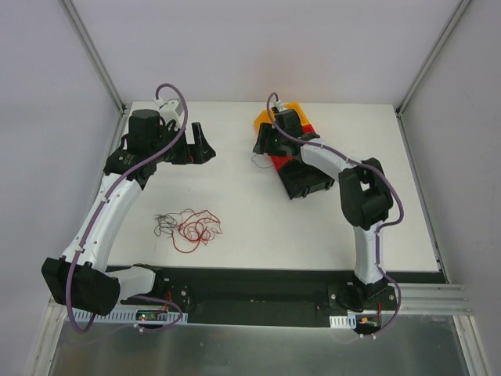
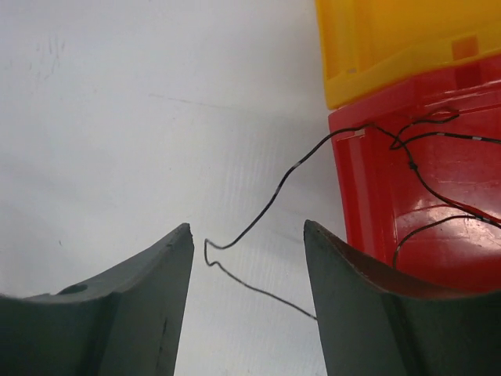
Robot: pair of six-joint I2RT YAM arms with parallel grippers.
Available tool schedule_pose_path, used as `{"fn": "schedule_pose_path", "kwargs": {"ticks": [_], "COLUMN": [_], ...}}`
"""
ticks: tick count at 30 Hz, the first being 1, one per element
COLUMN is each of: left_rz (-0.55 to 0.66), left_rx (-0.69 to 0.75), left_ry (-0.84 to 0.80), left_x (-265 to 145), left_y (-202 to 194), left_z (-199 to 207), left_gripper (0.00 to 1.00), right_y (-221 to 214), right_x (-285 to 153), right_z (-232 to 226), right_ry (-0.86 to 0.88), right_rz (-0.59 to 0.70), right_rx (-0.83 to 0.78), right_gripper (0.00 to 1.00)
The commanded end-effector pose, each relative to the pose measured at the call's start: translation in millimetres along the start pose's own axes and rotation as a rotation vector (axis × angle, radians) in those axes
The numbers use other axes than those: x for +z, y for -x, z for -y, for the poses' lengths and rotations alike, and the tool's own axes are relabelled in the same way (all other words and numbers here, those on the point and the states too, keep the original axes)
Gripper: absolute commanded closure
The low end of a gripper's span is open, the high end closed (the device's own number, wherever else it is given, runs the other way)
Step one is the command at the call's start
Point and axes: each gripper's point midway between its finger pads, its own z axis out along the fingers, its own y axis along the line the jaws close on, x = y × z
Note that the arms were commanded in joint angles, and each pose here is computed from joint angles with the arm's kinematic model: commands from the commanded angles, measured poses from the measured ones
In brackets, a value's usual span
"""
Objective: Untangle the cables
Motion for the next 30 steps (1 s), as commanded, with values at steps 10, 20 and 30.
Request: {"fn": "schedule_pose_path", "kwargs": {"ticks": [10,20,30], "left_rz": [0.011,0.014,0.012], "left_rx": [-0.007,-0.016,-0.026], "left_ry": [-0.032,-0.049,-0.062], "left_x": [1,0,1], "left_y": [3,4,5], "left_z": [3,5,6], "left_gripper": [0.07,0.07,0.07], "right_y": [44,71,63], "right_x": [16,-7,10], "right_z": [22,121,148], "right_ry": [-0.133,-0.396,-0.342], "right_rz": [0.155,0.261,0.191], "right_rx": [0.107,0.155,0.222], "right_gripper": [0.99,0.99,0.99]}}
